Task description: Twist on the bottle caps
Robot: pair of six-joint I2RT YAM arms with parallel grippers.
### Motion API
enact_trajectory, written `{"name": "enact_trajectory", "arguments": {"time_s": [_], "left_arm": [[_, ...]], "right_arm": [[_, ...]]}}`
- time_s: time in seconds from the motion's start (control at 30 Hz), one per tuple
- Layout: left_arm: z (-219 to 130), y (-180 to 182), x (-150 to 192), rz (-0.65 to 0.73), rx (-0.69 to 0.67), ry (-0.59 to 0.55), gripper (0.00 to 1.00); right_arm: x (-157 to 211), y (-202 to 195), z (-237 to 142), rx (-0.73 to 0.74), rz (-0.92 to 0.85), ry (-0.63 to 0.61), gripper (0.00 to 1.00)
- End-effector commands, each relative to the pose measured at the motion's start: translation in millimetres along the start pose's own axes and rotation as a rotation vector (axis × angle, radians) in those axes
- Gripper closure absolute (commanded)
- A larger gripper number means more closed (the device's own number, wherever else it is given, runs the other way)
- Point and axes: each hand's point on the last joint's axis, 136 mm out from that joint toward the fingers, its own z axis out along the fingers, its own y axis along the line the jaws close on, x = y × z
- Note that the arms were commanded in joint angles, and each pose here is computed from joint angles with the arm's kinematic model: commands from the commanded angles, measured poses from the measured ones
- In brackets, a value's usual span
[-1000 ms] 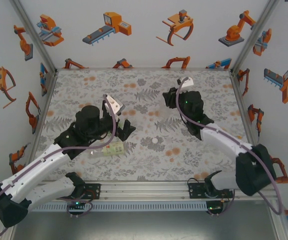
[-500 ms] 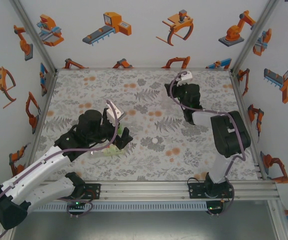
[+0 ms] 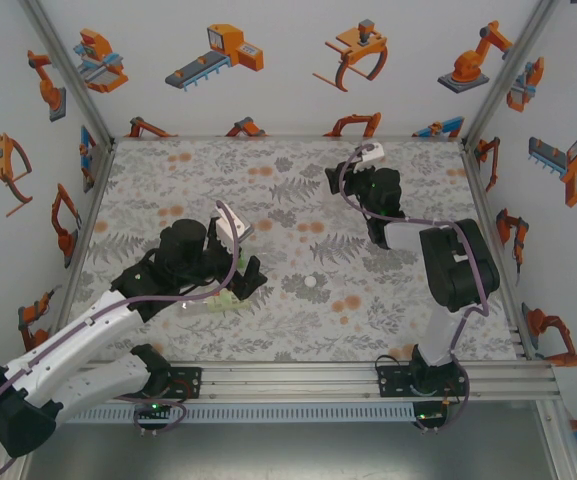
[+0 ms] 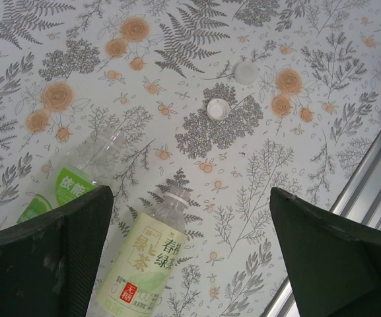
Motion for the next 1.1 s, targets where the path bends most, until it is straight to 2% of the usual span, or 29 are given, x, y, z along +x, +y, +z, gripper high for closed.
{"name": "enact_trajectory", "arguments": {"time_s": [0.0, 0.33, 0.53, 0.73, 0.9, 1.07], "left_arm": [[-5, 0, -7, 0.005, 0.005, -0.018, 0.06], [-16, 16, -10, -0.062, -0.062, -0.032, 0.06], [-20, 43, 3, -0.200, -0.150, 0.023, 0.06], [-23, 65, 28, -0.381, -0.221, 0.121, 0.08], [-26, 63, 44, -0.414, -0.215, 0.199, 0.11], [-43, 72, 47, -0.434, -0.283, 0.182, 0.10]], "right_arm": [[-35, 0, -3, 0.008, -0.029, -0.063, 0.41], [-73, 10, -30, 0.003, -0.047, -0.043, 0.34], [-78, 40, -57, -0.107, -0.070, 0.067, 0.33], [-64, 109, -83, -0.338, -0.144, 0.215, 0.33], [-36, 179, -112, -0.619, -0.209, 0.330, 0.33], [3, 242, -142, -0.877, -0.323, 0.396, 0.32]]}}
